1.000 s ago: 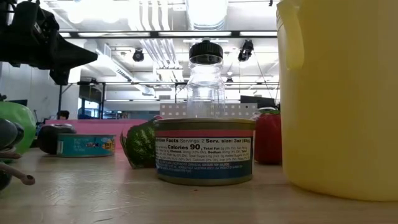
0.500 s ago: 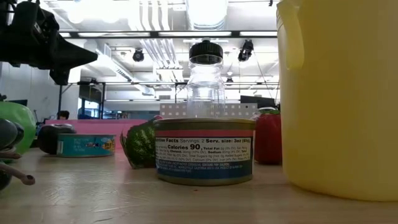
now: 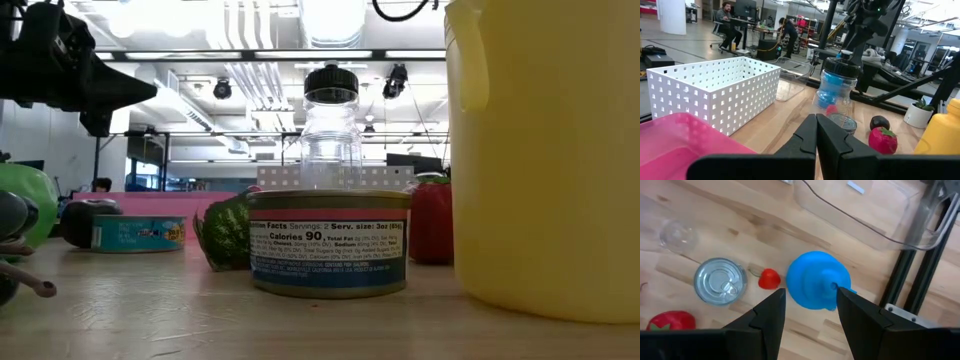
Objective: Pick & Place Food Item
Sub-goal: Put the blue water bottle into the transparent bin
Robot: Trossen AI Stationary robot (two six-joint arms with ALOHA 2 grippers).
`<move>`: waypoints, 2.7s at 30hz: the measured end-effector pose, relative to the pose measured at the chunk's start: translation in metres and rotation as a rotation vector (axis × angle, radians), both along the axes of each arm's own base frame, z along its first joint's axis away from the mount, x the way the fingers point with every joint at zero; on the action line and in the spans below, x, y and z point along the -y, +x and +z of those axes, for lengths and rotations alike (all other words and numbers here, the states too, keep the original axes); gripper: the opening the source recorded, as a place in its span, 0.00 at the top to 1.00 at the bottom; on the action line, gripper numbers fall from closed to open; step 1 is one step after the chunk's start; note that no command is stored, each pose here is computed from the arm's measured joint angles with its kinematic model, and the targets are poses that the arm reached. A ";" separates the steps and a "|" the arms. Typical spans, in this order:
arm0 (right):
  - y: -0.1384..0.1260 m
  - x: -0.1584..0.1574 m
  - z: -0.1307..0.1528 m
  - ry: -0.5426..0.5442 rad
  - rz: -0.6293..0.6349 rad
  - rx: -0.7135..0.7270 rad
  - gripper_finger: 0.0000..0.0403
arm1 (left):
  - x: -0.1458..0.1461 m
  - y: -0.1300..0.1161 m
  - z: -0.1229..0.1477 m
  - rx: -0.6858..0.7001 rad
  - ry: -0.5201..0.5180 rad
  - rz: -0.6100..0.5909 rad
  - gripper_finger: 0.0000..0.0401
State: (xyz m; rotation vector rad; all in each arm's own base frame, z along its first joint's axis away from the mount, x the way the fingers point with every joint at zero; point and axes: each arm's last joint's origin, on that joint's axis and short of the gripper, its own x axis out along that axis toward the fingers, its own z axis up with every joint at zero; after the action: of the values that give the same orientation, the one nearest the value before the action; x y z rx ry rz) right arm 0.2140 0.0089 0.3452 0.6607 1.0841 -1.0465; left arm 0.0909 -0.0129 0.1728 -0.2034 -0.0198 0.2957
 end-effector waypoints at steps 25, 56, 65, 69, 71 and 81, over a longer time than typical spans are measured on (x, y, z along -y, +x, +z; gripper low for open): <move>-0.007 0.009 -0.025 0.020 -0.067 -0.076 0.62 | 0.000 0.000 0.000 0.000 0.000 0.000 0.98; -0.004 0.011 -0.032 -0.005 -0.063 -0.067 0.74 | 0.000 0.000 0.000 0.000 0.000 0.001 0.99; -0.004 0.011 -0.036 -0.012 -0.063 -0.068 0.77 | 0.000 0.000 0.000 0.000 0.000 0.001 0.99; -0.004 0.011 -0.035 -0.012 -0.061 -0.066 0.79 | 0.000 0.000 0.000 0.000 0.000 0.001 0.99; -0.004 0.011 -0.035 -0.011 -0.060 -0.066 0.81 | 0.000 0.000 0.000 0.000 0.000 0.001 0.99; -0.004 0.011 -0.035 -0.006 -0.063 -0.065 0.84 | 0.000 0.000 0.000 0.000 0.000 0.000 0.98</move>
State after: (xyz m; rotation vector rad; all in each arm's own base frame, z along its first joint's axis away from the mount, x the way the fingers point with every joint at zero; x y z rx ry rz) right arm 0.2105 -0.0019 0.3097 0.6637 1.1221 -1.1317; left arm 0.0909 -0.0129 0.1727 -0.2032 -0.0195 0.2957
